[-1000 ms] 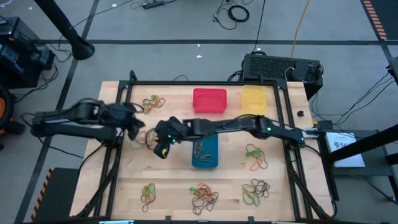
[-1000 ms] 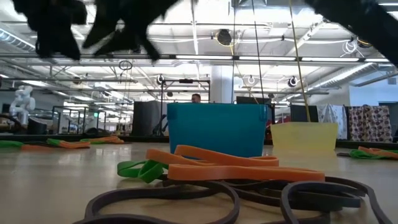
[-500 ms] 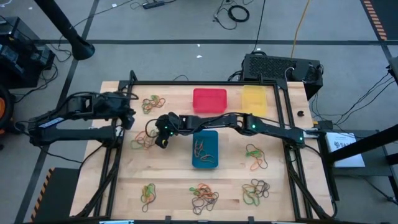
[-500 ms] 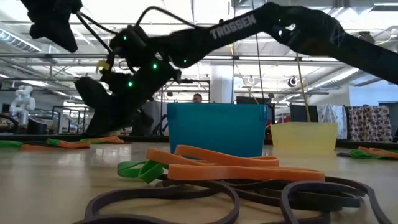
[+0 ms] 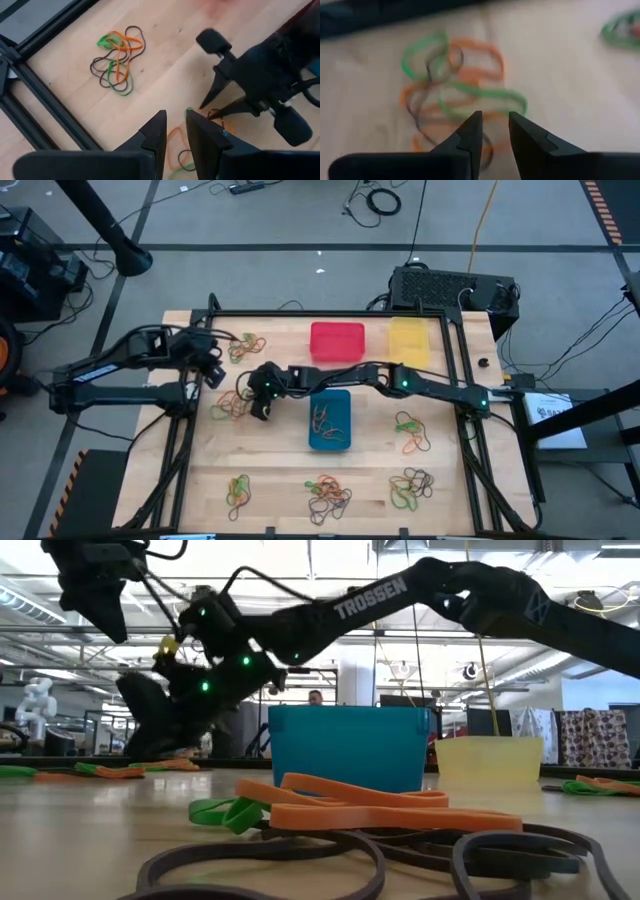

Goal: Sort rubber bands into baskets
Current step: Put the orange rubber band into the blue bin

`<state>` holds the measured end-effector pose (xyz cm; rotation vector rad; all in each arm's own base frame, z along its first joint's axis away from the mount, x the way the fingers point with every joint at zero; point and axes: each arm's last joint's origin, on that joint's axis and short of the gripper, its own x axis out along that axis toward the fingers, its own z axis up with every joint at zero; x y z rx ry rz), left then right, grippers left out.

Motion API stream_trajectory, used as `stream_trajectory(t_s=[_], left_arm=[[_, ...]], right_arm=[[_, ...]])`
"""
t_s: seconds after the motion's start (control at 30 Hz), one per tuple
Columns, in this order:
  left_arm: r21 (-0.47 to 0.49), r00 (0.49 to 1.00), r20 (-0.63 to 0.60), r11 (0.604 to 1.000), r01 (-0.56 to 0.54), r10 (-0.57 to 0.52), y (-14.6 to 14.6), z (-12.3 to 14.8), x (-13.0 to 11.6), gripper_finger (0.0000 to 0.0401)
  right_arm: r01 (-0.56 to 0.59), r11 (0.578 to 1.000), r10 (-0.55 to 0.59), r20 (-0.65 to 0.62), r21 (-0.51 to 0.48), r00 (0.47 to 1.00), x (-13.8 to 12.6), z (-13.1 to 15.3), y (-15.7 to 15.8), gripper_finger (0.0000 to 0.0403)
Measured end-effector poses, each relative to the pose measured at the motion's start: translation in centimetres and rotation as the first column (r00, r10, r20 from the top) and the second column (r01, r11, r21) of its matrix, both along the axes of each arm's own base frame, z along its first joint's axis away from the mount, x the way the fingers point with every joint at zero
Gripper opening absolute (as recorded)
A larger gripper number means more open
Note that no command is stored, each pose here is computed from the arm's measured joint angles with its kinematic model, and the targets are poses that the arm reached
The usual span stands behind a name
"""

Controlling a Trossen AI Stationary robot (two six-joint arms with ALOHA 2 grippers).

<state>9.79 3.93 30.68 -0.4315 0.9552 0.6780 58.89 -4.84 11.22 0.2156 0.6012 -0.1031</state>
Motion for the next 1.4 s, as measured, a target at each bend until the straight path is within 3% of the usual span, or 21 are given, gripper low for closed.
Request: stream_trajectory(t_s=[0.27, 0.5, 0.73, 1.03, 1.27, 1.4], left_arm=[[0.002, 1.0, -0.022, 1.0, 0.015, -0.015, 0.1, -0.1, 0.2, 0.0079], [0.002, 0.999, -0.026, 1.0, 0.018, -0.018, 0.1, -0.2, 0.1, 0.0079], [-0.006, 0.999, -0.05, 1.0, 0.02, -0.02, 0.0, -0.3, -0.1, 0.0079], [-0.006, 0.997, -0.066, 0.999, 0.039, -0.04, -0.2, -0.3, -0.5, 0.0079], [-0.01, 0.998, -0.028, 0.999, 0.049, -0.049, -0.4, 0.0, -0.9, 0.0079], [-0.002, 0.999, 0.002, 0.999, 0.051, -0.051, -0.4, 0.1, -0.9, 0.0079]], right_arm=[[0.056, 0.998, -0.055, -0.081, 0.012, 0.995, -0.4, -1.5, -0.3, 0.0085], [0.064, 0.998, -0.063, -0.072, 0.02, 0.995, -0.3, -1.6, -0.4, 0.0009], [0.1, 0.994, -0.098, -0.049, 0.043, 0.994, -0.3, 0.0, -0.4, 0.0002], [0.119, 0.992, -0.119, -0.018, 0.039, 0.993, -1.6, 7.9, 0.9, 0.0001], [0.085, 0.995, -0.072, -0.21, 0.054, 0.975, -5.9, 14.5, 4.7, 0.0], [0.11, 0.994, -0.103, -0.386, -0.005, 0.917, -9.4, 16.8, 7.7, 0.0]])
